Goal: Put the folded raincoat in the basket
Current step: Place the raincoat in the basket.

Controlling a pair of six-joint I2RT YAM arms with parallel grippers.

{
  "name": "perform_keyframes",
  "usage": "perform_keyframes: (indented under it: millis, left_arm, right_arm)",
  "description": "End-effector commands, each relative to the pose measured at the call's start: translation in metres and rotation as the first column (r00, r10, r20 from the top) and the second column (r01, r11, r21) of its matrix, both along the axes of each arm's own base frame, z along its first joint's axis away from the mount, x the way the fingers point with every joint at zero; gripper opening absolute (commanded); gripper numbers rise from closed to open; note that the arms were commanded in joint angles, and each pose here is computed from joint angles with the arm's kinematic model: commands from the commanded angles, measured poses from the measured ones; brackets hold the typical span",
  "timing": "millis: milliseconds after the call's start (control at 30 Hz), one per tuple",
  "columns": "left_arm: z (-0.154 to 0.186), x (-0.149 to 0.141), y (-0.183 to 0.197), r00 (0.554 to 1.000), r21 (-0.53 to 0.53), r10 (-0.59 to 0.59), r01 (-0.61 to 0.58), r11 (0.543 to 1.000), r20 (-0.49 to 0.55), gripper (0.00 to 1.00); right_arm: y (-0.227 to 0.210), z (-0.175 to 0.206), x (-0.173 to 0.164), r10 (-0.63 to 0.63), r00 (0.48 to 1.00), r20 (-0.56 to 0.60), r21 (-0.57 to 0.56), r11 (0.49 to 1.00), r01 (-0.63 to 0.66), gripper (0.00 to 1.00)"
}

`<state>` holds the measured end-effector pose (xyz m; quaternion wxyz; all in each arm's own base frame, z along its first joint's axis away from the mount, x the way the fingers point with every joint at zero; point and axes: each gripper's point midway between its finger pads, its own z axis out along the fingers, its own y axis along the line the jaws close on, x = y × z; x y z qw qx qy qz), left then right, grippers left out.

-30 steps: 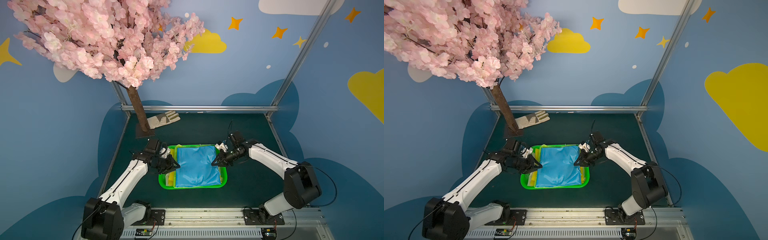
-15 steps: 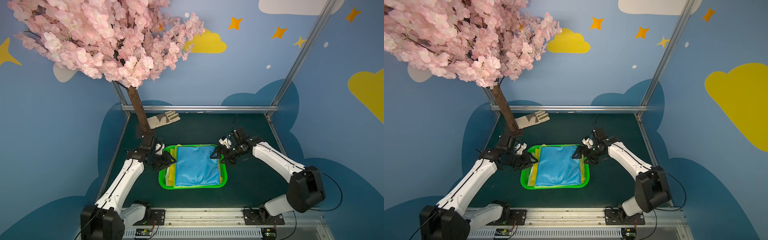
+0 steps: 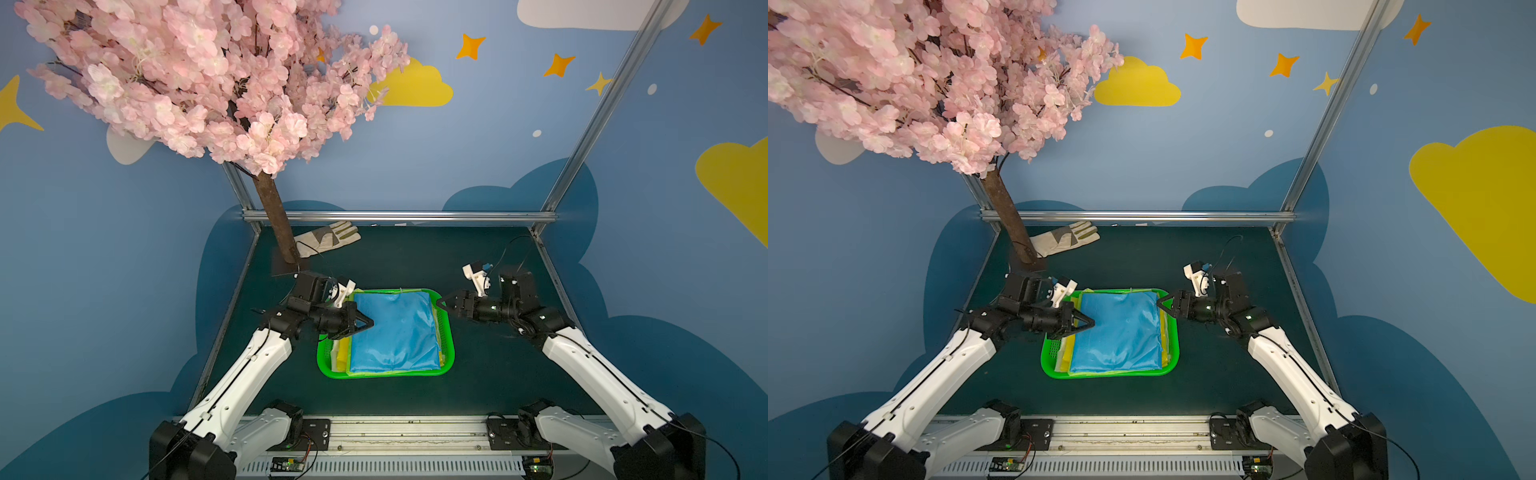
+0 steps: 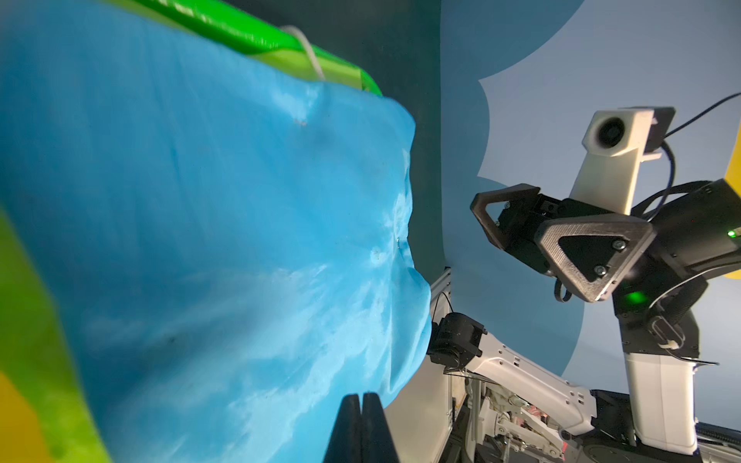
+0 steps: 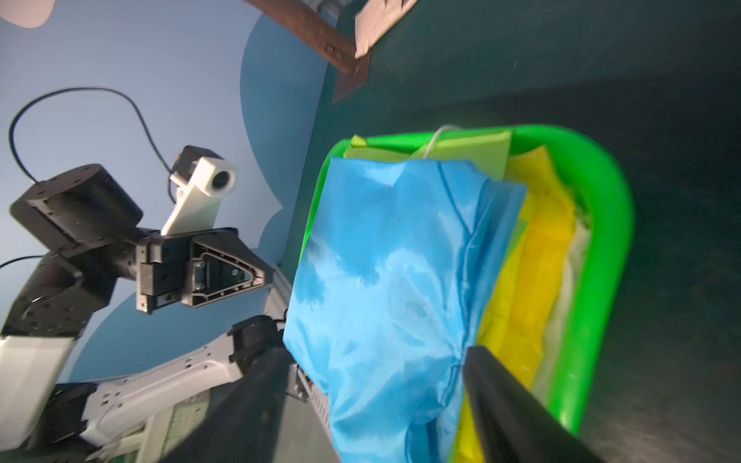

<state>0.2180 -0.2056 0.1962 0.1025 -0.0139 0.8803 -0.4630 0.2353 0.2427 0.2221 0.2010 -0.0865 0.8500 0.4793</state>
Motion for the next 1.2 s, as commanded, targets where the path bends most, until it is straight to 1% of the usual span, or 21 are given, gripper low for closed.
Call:
perform_keyframes:
  millis: [0, 33, 67, 200, 367, 433, 567, 633, 700, 800, 900, 1000, 1067, 1167]
  left_arm:
    - [-0.021, 0.004, -0.001, 1.000, 0.016, 0.010, -0.010, 1.000, -0.017, 0.03]
    - [-0.029, 0.004, -0.001, 0.999, 0.019, 0.017, -0.017, 1.000, -0.030, 0.02]
    - [-0.036, 0.002, -0.001, 0.999, 0.015, 0.018, -0.017, 1.000, -0.040, 0.03]
    - [-0.054, -0.002, 0.004, 0.997, 0.039, 0.045, -0.043, 0.998, -0.069, 0.02]
    - [-0.065, -0.008, 0.014, 0.994, 0.103, 0.074, -0.065, 0.993, -0.085, 0.02]
    - [-0.068, -0.011, 0.016, 0.993, 0.117, 0.076, -0.066, 0.991, -0.089, 0.02]
    - [-0.073, -0.015, 0.019, 0.992, 0.126, 0.084, -0.072, 0.989, -0.098, 0.02]
    - [-0.076, -0.015, 0.020, 0.990, 0.130, 0.090, -0.076, 0.989, -0.104, 0.02]
    - [-0.080, -0.016, 0.020, 0.989, 0.134, 0.091, -0.076, 0.988, -0.113, 0.02]
    - [-0.081, -0.016, 0.021, 0.989, 0.139, 0.094, -0.078, 0.987, -0.118, 0.02]
    - [-0.072, -0.016, 0.021, 0.989, 0.133, 0.094, -0.079, 0.988, -0.110, 0.02]
    - [-0.052, -0.015, 0.018, 0.993, 0.100, 0.086, -0.078, 0.992, -0.077, 0.02]
    - [-0.037, -0.013, 0.016, 0.996, 0.076, 0.081, -0.077, 0.994, -0.047, 0.03]
    - [-0.025, -0.012, 0.011, 0.997, 0.037, 0.071, -0.070, 0.997, -0.032, 0.03]
  right_arm:
    - [0.035, 0.018, -0.024, 0.182, 0.983, 0.006, 0.081, 0.980, -0.182, 0.10]
    - [0.041, 0.013, -0.031, 0.216, 0.976, -0.013, 0.077, 0.974, -0.215, 0.03]
    - [0.050, 0.007, -0.042, 0.260, 0.965, -0.027, 0.069, 0.964, -0.258, 0.00]
    - [0.063, -0.026, -0.072, 0.337, 0.938, -0.083, -0.006, 0.941, -0.339, 0.00]
    - [0.046, -0.083, -0.089, 0.349, 0.900, -0.260, -0.094, 0.919, -0.383, 0.00]
    - [0.037, -0.095, -0.096, 0.354, 0.888, -0.294, -0.120, 0.908, -0.401, 0.00]
    - [0.014, -0.102, -0.100, 0.344, 0.889, -0.301, -0.148, 0.904, -0.400, 0.00]
    - [-0.001, -0.102, -0.093, 0.313, 0.902, -0.297, -0.164, 0.914, -0.371, 0.00]
    - [-0.018, -0.102, -0.079, 0.246, 0.925, -0.289, -0.190, 0.933, -0.307, 0.00]
    - [-0.021, -0.091, -0.068, 0.221, 0.940, -0.260, -0.165, 0.949, -0.269, 0.00]
    - [-0.012, -0.065, -0.063, 0.253, 0.947, -0.198, -0.115, 0.953, -0.279, 0.00]
    - [-0.004, -0.031, -0.056, 0.255, 0.961, -0.112, -0.074, 0.962, -0.264, 0.00]
    - [-0.001, -0.010, -0.047, 0.221, 0.973, -0.060, -0.060, 0.973, -0.225, 0.00]
    - [0.012, 0.007, -0.029, 0.162, 0.987, -0.009, -0.009, 0.987, -0.162, 0.00]
